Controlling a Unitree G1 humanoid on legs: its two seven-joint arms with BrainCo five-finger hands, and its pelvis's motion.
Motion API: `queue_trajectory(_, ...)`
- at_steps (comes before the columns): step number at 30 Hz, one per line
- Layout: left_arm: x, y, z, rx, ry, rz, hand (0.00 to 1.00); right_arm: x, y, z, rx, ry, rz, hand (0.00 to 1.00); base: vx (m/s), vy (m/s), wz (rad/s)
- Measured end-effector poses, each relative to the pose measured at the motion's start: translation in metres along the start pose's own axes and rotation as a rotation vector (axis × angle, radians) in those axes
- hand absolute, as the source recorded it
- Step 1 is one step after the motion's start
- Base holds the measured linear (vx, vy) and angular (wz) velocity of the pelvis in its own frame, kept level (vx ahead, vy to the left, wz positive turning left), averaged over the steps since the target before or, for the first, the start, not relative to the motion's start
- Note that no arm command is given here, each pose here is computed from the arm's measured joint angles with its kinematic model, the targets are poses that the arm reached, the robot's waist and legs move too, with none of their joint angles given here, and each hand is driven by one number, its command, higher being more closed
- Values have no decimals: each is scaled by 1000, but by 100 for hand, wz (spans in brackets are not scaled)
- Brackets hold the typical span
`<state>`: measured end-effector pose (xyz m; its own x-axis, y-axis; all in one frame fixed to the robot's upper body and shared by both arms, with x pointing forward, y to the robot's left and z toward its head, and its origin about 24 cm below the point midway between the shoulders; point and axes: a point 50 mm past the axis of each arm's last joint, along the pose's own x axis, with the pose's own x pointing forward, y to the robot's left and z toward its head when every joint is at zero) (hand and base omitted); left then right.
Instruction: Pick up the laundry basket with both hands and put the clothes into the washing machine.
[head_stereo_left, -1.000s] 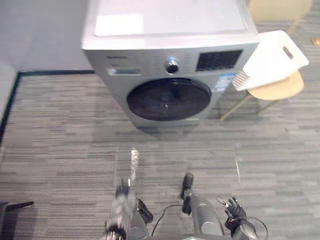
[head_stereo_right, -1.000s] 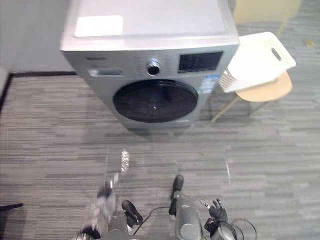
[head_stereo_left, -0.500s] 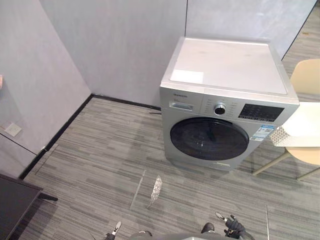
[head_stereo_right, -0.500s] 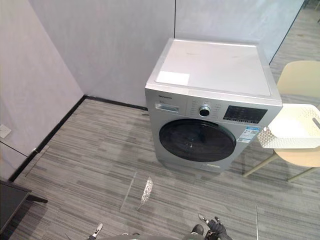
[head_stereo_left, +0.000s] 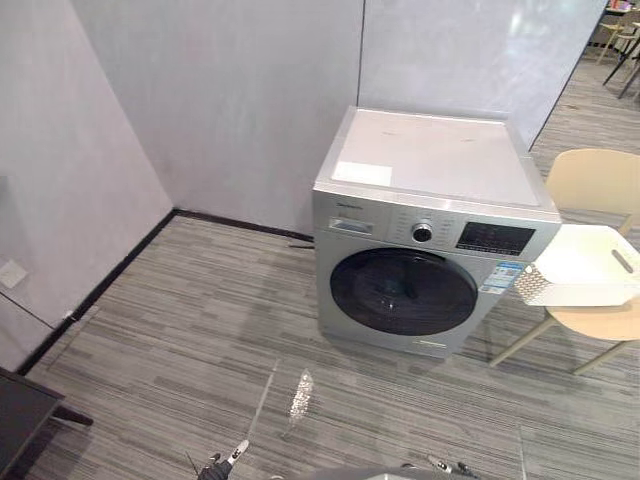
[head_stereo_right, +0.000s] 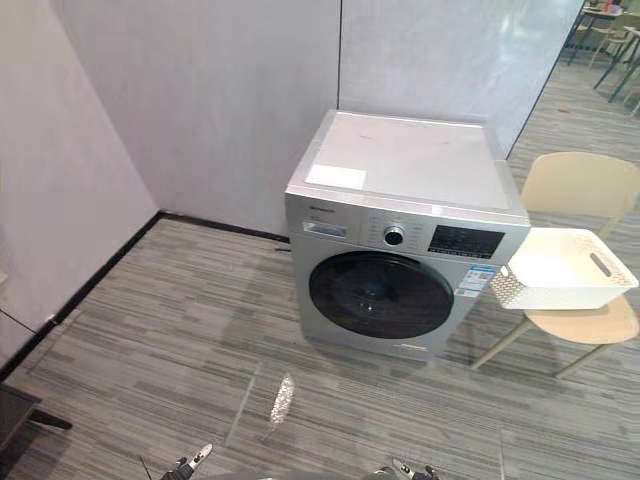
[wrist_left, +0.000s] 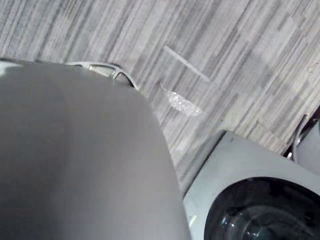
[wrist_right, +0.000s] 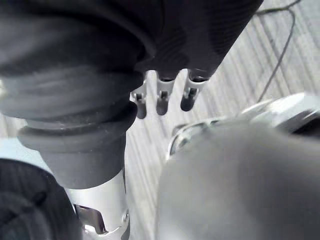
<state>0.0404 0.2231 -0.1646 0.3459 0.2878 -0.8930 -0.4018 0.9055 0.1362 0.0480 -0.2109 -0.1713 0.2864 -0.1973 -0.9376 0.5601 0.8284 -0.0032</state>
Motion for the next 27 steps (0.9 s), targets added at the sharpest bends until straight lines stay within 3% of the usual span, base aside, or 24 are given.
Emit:
queue_trajectory(3,-5,12,-17,-126,52,61,0,0,-3,1,-1,2,-12,0,102,-180,-50)
queue_trajectory(8,-5,-12,-17,-314,56,36,0,5,-20,54,39,-126,-71,0,107,-72,5)
queue_trajectory(11,-7,-15,-21,-339,69,34,0,6,2,83,31,-210,-23,0,116,68,14)
queue_trajectory(14,-7,-22,-24,-339,87,20,0,7,21,80,31,-219,22,0,259,113,30)
queue_trajectory(19,1,-8,-3,-272,35,39,0,6,50,52,-55,-154,107,0,285,86,25)
queue_trajectory(27,5,-24,21,-89,-42,-45,0,5,44,39,-136,-115,114,0,209,121,74)
